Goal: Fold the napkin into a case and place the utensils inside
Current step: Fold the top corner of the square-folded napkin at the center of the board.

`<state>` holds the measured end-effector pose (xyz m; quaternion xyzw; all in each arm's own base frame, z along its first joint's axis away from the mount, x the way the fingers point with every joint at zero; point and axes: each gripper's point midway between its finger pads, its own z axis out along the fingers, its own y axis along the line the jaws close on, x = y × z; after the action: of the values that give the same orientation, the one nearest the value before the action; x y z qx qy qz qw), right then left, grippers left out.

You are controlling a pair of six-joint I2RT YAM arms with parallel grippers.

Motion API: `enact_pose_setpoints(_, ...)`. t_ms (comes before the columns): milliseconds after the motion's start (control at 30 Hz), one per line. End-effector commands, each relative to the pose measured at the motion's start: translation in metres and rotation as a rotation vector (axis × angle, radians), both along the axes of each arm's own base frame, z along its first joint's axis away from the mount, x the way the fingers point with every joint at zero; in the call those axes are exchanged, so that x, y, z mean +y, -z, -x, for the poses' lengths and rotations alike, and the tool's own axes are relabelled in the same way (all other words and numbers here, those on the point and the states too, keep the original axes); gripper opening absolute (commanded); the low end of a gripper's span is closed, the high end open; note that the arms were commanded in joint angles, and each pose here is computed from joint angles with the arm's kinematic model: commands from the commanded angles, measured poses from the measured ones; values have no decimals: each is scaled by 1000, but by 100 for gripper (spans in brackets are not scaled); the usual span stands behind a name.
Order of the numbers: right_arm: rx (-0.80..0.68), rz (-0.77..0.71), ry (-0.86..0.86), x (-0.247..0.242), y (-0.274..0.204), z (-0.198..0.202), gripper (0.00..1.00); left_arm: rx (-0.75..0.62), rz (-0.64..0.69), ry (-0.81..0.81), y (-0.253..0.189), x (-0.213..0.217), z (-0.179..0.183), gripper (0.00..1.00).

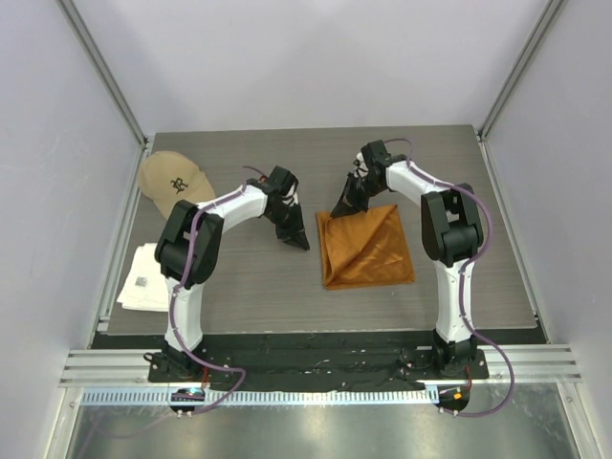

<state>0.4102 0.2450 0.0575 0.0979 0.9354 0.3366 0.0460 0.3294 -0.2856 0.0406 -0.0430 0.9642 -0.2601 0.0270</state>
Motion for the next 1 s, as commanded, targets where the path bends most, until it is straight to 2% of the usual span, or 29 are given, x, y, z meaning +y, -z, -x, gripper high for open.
enact_pose_setpoints(0,-53,-34,-27,8,-17,-7,1,-49,143,69,-44,-33,30,10)
enact_pose_setpoints(300,-70,-29,-12,14,-23,-9,1,-8,207,127,-46,-55,71,3)
enact_pose_setpoints(433,-79,-42,-3,17,-28,-16,1,25,178,121,-28,-55,88,0)
enact_pose_setpoints(967,-82,-47,-8,17,-30,-15,1,75,177,130,-9,-59,102,0)
